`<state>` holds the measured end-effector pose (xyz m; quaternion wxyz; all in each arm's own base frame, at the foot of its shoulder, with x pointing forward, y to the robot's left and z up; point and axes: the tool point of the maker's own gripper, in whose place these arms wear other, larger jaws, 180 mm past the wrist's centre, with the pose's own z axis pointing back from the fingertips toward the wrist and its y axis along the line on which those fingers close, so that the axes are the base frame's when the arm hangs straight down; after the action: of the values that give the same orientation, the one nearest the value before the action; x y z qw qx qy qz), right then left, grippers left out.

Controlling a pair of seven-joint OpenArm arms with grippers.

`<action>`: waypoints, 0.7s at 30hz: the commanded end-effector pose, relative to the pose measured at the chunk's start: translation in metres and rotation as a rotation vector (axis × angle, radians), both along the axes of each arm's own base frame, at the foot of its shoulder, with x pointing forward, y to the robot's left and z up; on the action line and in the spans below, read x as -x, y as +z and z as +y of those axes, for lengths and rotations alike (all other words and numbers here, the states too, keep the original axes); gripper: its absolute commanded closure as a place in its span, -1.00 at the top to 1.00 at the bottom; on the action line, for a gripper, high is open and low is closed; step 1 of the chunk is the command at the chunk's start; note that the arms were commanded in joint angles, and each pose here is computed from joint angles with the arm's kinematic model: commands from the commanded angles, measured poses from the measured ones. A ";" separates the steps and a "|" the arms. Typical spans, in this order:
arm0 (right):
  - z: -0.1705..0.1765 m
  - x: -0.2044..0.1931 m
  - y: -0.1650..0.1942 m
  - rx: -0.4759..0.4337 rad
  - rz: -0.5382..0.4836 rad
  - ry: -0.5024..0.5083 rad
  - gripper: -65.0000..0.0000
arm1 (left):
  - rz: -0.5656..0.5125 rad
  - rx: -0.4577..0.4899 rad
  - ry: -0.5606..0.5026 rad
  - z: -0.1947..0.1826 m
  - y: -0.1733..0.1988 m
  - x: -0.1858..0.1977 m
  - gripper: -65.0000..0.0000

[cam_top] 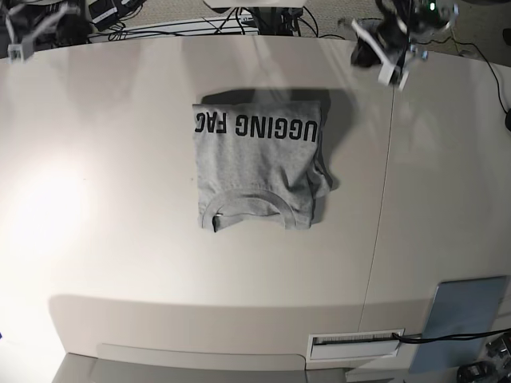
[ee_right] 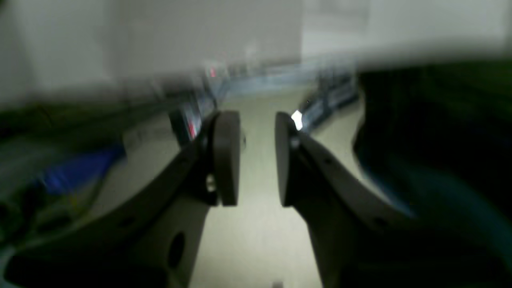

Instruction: Fold the T-shirt properly

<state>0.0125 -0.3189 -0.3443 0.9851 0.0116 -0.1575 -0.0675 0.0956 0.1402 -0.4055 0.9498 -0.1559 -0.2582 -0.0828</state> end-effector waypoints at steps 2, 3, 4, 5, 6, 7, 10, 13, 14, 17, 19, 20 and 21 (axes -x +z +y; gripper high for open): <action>0.000 0.028 -0.008 0.001 0.069 -0.029 -0.53 | 0.050 0.013 -0.007 -0.001 -0.002 0.026 -0.82; 0.002 0.042 -0.016 -0.015 0.103 -0.065 -0.53 | 0.088 0.024 -0.023 -0.003 -0.007 0.042 -0.82; 0.005 0.054 -0.025 -0.035 0.128 -0.103 -0.53 | 0.125 0.037 -0.039 -0.005 -0.013 0.057 -0.82; 0.007 0.065 -0.034 -0.057 0.149 -0.142 -0.53 | 0.159 0.050 -0.045 -0.005 -0.019 0.070 -0.82; 0.007 0.075 -0.043 -0.077 0.160 -0.183 -0.53 | 0.191 0.063 -0.039 -0.005 -0.027 0.083 -0.82; 0.007 0.083 -0.052 -0.098 0.161 -0.222 -0.53 | 0.222 0.074 -0.023 -0.003 -0.036 0.094 -0.82; -0.001 0.106 -0.079 -0.123 0.183 -0.321 -0.53 | 0.305 0.096 0.057 0.007 -0.065 0.125 -0.81; -0.014 0.126 -0.107 -0.109 0.243 -0.382 -0.53 | 0.385 0.128 0.106 0.015 -0.094 0.154 -0.81; -0.021 0.131 -0.116 -0.100 0.266 -0.390 -0.53 | 0.417 0.137 0.121 0.017 -0.104 0.162 -0.81; -0.038 0.136 -0.143 -0.088 0.318 -0.390 -0.53 | 0.526 0.117 0.165 0.025 -0.138 0.182 -0.81; -0.046 0.133 -0.158 -0.090 0.337 -0.370 -0.53 | 0.587 0.096 0.207 0.030 -0.160 0.186 -0.81; -0.050 0.129 -0.165 -0.088 0.342 -0.351 -0.53 | 0.600 0.100 0.226 0.030 -0.169 0.184 -0.79; -0.053 0.126 -0.172 -0.087 0.347 -0.328 -0.53 | 0.614 0.106 0.237 0.030 -0.177 0.182 -0.75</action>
<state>-0.1090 -0.3634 -0.5230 0.9709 0.0249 0.0138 -0.2378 -0.0804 0.1665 -0.5857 0.9767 -0.1917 0.0173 0.0948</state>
